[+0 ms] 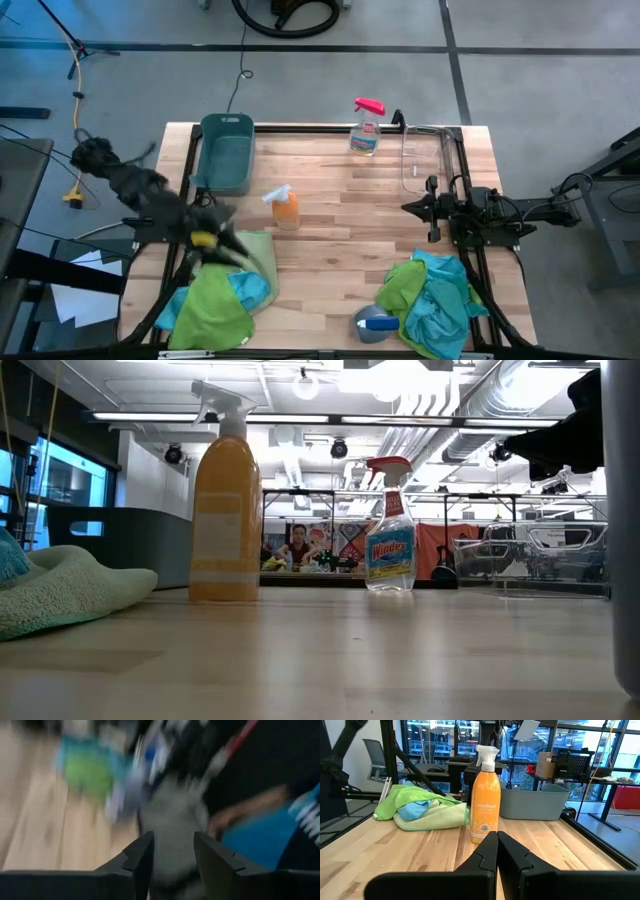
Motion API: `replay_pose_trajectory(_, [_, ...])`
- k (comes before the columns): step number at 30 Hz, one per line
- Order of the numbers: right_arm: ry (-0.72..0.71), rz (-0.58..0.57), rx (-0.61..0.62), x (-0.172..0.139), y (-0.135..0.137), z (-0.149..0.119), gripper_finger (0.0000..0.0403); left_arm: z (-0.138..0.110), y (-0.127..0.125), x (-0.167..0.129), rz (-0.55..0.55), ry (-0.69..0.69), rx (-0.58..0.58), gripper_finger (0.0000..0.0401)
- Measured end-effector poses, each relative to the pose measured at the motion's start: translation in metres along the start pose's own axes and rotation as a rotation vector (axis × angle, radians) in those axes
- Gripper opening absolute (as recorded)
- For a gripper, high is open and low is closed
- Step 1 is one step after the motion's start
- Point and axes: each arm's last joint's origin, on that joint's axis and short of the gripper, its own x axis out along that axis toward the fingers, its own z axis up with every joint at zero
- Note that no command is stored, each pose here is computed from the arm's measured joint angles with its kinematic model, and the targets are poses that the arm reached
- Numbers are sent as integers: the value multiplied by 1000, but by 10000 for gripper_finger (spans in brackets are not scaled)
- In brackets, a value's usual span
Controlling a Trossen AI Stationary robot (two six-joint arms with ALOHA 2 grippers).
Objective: Sort microfiber towel by color & place in baskets
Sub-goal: Put the green microfiber towel into the green bin
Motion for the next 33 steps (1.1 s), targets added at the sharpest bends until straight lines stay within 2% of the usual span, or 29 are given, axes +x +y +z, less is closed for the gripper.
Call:
replay_pose_trajectory(4, [0, 0, 0, 0, 0, 0, 0, -38, -14, 24, 119, 363, 17, 133])
replay_pose_trajectory(8, [0, 0, 0, 0, 0, 0, 0, -86, -22, 40, 249, 665, 91, 133])
replay_pose_trajectory(11, [0, 0, 0, 0, 0, 0, 0, -117, -27, 49, 309, 791, 163, 134])
replay_pose_trajectory(13, [-1, 0, 0, 0, 0, 0, 0, -135, -28, 53, 356, 836, 157, 134])
replay_pose_trajectory(16, [0, 0, 0, 0, 0, 0, 0, -154, -26, 56, 448, 877, 30, 134])
replay_pose_trajectory(19, [0, 0, 0, 0, 0, 0, 0, -161, -20, 55, 531, 915, -196, 134])
replay_pose_trajectory(22, [-1, 0, 0, 0, 0, 0, 0, -162, -12, 51, 623, 878, -396, 133])
replay_pose_trajectory(24, [0, 0, 0, 0, 0, 0, 0, -164, -7, 50, 638, 846, -502, 133])
replay_pose_trajectory(26, [0, 0, 0, 0, 0, 0, 0, -165, -3, 54, 609, 815, -604, 133])
replay_pose_trajectory(29, [0, 0, 0, 0, 0, 0, 0, -170, 2, 62, 579, 790, -711, 133])
replay_pose_trajectory(33, [0, 0, 0, 0, 0, 0, 0, -182, 13, 69, 641, 839, -765, 133])
